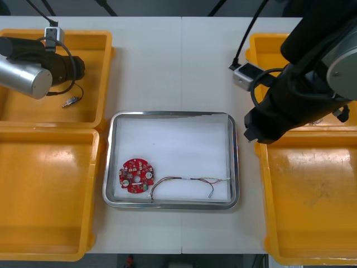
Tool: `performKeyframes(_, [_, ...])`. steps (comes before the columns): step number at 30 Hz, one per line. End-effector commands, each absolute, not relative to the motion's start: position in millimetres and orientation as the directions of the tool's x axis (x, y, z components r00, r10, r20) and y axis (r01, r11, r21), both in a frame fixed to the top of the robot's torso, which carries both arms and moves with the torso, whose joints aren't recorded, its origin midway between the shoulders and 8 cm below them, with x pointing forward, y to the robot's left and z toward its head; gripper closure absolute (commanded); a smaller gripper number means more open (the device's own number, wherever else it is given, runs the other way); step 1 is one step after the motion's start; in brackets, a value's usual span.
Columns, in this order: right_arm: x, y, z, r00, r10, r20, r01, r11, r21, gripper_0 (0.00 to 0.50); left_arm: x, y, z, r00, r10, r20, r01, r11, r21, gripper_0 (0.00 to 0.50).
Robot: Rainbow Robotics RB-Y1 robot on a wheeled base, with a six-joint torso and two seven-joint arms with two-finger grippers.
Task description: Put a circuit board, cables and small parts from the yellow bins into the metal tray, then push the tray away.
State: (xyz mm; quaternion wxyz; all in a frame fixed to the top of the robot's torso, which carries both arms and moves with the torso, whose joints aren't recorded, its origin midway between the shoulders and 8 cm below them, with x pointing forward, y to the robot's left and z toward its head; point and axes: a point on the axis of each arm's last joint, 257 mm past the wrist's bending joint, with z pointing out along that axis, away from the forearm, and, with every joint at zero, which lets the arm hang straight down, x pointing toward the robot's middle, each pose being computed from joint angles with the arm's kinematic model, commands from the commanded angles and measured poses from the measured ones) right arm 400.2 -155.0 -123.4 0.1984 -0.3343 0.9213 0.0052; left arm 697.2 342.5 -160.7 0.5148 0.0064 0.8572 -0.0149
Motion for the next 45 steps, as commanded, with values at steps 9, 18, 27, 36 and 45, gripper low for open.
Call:
performKeyframes(9, [405,-236,-98,-0.872,-0.192,-0.45,-0.207,0.978,-0.017,0.0,709,325,-154,-0.41,0.041,-0.911,0.09,0.996,0.004,0.328])
performKeyframes(18, [409,-269,-96,-0.885,-0.032,-0.464,-0.041,0.999,0.009,0.0,712,328,-155,-0.385,0.059,-0.921,0.099,0.995,0.022,0.5])
performKeyframes(27, [427,-300,-89,-0.88,-0.008,-0.475,-0.01,1.0,0.003,0.0,712,329,-142,-0.396,0.043,-0.917,0.092,0.996,0.007,0.5])
performKeyframes(36, [460,-332,-81,-0.876,-0.054,-0.48,-0.046,0.999,-0.028,0.0,695,335,-109,-0.508,-0.001,-0.862,0.06,0.998,-0.036,0.5])
performKeyframes(45, [496,-351,-81,-0.863,-0.115,-0.493,-0.107,0.993,-0.043,0.0,679,349,-67,-0.571,-0.024,-0.821,0.02,0.999,-0.043,0.5])
